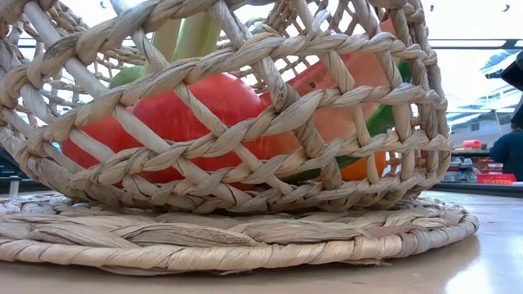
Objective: Build produce basket
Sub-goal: Put the apple into the basket
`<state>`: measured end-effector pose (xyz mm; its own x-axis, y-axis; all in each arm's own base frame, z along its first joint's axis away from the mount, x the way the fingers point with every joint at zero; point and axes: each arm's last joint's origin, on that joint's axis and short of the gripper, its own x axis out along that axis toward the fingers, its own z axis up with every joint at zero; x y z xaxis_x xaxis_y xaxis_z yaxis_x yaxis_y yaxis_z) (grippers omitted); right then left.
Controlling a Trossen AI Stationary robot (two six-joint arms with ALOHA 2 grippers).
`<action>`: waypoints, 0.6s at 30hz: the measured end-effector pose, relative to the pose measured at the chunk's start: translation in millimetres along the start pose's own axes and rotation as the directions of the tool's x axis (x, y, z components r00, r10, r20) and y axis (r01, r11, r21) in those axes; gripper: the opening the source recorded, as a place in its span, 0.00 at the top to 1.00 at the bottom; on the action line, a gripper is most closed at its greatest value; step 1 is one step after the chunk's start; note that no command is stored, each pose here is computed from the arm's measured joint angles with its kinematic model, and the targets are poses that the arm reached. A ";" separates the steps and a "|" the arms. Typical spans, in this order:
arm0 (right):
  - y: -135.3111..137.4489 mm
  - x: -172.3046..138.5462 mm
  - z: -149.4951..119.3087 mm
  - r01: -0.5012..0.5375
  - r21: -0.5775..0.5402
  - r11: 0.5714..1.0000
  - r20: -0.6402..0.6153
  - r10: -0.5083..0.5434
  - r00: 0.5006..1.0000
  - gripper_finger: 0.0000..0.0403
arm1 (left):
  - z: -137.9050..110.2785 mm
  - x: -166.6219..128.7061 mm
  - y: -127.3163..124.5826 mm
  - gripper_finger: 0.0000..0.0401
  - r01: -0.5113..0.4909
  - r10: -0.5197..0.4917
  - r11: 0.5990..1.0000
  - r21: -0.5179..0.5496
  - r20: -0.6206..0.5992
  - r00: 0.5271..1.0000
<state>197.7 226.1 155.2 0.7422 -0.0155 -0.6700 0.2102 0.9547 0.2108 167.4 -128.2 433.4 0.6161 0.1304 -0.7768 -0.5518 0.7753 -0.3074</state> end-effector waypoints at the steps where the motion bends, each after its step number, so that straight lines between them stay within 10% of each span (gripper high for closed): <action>1: 0.0 0.1 0.1 0.000 0.000 1.000 0.000 0.000 1.000 0.42 | 4.1 2.4 -1.8 0.30 0.007 -0.007 1.000 0.021 0.025 1.000; 18: -0.7 0.0 -0.2 0.010 0.027 1.000 0.004 -0.010 1.000 0.42 | 20.5 62.2 -32.4 0.29 -0.080 0.076 0.911 0.405 0.026 0.997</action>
<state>197.5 225.4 154.9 0.7429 -0.0265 -0.6689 0.2348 0.9461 0.2233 235.1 -132.6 406.3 0.5871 0.2051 -0.7831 -0.3244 0.9459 0.0046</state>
